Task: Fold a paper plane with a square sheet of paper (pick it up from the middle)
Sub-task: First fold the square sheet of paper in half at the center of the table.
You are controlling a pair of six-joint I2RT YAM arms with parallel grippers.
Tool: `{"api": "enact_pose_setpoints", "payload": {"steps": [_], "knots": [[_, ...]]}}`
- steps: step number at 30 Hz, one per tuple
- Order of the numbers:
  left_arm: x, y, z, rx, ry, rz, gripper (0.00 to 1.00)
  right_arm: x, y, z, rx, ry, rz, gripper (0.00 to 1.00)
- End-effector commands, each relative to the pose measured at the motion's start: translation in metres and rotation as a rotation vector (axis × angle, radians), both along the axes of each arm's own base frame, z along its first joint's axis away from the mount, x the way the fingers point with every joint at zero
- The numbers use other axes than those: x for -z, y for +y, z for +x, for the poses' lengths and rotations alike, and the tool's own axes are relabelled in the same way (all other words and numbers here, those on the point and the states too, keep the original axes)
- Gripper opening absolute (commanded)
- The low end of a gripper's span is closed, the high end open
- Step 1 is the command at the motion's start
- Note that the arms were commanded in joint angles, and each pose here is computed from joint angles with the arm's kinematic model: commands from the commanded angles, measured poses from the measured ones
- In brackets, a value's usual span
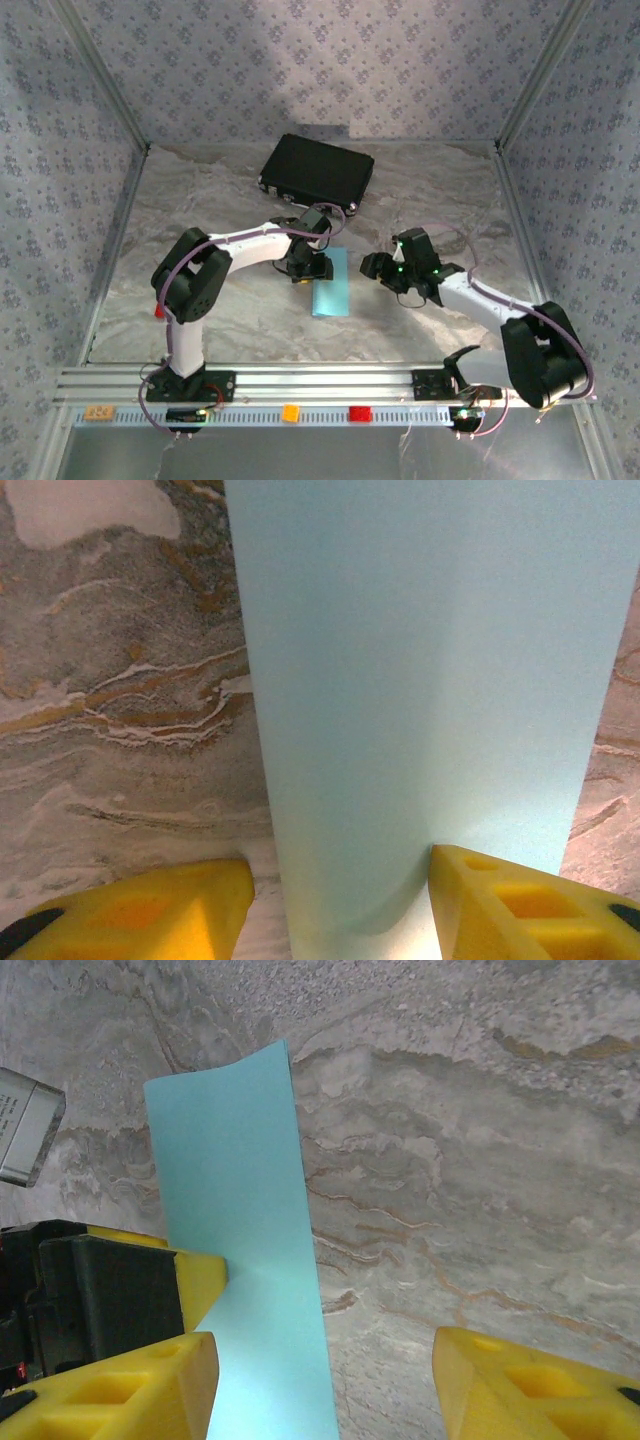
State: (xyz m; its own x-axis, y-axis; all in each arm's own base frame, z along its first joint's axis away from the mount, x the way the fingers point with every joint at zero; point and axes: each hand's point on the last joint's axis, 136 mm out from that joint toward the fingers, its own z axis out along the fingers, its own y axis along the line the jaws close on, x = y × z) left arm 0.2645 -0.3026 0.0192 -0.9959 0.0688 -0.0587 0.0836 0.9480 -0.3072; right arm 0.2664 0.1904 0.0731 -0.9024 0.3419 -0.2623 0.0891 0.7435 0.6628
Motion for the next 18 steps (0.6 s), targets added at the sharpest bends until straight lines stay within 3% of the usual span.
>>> {"api": "enact_pose_setpoints", "payload": {"steps": [1,8,16,18], "knots": [[0.049,0.013,-0.005,0.023,0.02,0.096,0.53,-0.011,0.013,0.006,-0.03,-0.02,0.03,0.58],[0.052,0.014,-0.006,0.0,0.029,0.091,0.53,-0.004,0.026,0.007,-0.061,-0.001,0.044,0.44],[0.053,0.015,-0.007,0.007,0.03,0.094,0.53,0.005,0.052,0.01,-0.116,0.025,0.085,0.13],[0.053,0.015,-0.007,0.007,0.03,0.095,0.53,0.008,0.057,0.012,-0.119,0.029,0.088,0.11]]}}
